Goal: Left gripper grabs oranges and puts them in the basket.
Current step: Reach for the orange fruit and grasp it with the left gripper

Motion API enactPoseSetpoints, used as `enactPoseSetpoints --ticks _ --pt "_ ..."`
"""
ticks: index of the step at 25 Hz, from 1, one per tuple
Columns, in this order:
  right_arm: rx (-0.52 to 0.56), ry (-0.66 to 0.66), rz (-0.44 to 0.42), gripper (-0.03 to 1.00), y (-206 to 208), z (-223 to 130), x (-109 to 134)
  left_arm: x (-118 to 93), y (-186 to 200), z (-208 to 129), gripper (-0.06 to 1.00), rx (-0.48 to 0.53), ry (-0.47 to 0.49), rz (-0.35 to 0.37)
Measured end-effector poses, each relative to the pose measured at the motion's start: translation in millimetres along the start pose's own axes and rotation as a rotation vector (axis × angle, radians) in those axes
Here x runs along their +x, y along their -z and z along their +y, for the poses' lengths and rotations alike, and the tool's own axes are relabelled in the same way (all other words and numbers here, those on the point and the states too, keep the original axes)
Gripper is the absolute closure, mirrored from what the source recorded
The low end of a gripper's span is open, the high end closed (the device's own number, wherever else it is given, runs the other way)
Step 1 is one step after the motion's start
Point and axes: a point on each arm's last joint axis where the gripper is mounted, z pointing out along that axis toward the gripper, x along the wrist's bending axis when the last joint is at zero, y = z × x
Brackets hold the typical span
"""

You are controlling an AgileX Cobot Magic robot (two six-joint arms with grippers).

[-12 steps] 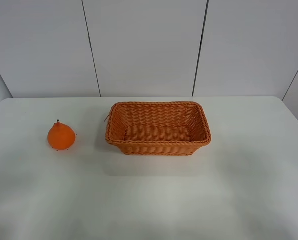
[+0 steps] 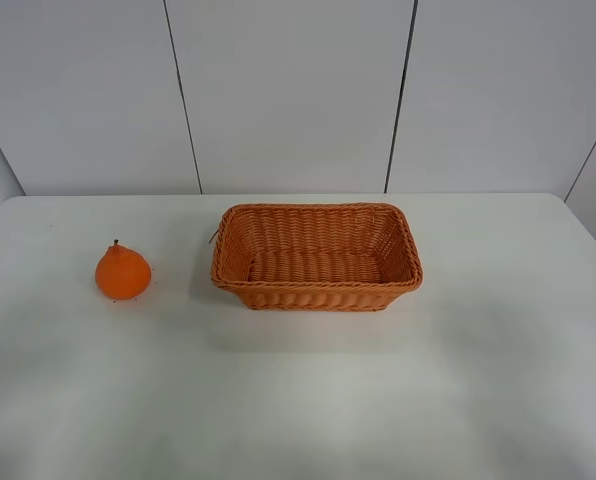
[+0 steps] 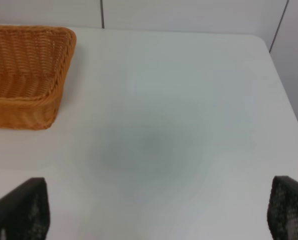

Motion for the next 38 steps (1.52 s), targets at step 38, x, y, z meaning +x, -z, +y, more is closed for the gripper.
enactPoseSetpoints --ticks 38 --pt "0.000 0.000 0.000 0.27 0 0 0 0 -446 101 0.13 0.865 -0.042 -0.008"
